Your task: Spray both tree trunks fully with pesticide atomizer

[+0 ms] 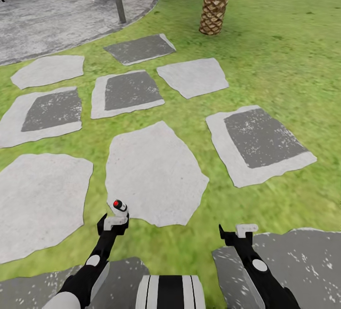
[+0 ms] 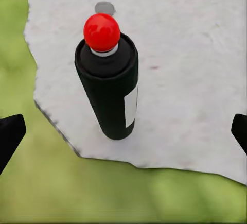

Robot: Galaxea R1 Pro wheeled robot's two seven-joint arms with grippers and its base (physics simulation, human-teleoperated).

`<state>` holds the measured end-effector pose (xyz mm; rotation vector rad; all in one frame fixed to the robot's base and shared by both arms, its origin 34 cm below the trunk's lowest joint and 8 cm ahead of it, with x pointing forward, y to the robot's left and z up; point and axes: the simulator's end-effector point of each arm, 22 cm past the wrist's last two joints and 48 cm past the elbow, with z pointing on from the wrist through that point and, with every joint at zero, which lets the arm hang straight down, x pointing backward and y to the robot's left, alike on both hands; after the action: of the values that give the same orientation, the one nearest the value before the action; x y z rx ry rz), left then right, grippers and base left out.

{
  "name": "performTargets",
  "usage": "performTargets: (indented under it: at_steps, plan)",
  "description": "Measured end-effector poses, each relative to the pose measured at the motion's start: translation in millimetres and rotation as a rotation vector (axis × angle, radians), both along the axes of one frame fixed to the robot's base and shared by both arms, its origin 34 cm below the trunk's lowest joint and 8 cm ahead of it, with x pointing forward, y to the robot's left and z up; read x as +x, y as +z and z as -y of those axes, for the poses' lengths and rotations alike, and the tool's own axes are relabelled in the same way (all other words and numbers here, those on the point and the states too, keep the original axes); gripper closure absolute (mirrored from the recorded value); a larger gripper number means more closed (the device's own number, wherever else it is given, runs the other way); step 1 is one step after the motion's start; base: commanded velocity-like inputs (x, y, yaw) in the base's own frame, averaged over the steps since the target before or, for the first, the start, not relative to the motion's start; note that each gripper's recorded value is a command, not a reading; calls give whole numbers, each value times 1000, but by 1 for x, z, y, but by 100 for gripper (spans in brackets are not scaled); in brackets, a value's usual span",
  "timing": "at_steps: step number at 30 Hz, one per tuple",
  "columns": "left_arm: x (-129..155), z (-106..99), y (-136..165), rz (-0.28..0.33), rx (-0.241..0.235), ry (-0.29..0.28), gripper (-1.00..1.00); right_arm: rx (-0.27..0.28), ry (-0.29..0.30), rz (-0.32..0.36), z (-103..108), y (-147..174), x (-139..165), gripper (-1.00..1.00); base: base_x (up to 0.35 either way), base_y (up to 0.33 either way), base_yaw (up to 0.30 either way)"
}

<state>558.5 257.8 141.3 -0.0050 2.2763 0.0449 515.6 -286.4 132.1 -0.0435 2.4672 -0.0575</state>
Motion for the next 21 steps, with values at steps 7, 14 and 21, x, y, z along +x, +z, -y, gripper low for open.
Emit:
performTargets:
  at_steps: [7, 14, 21]
  plan:
    - [0, -1, 3, 31, 0, 1, -100, 0, 0, -3, 0, -1, -1, -100, 4, 0, 0]
    - [0, 1, 3, 32, -1, 0, -100, 0, 0, -2, 0, -1, -1, -100, 138, 63, 0]
    - [0, 3, 3, 30, -4, -1, -100, 0, 1, -2, 0, -1, -1, -100, 85, 7, 0]
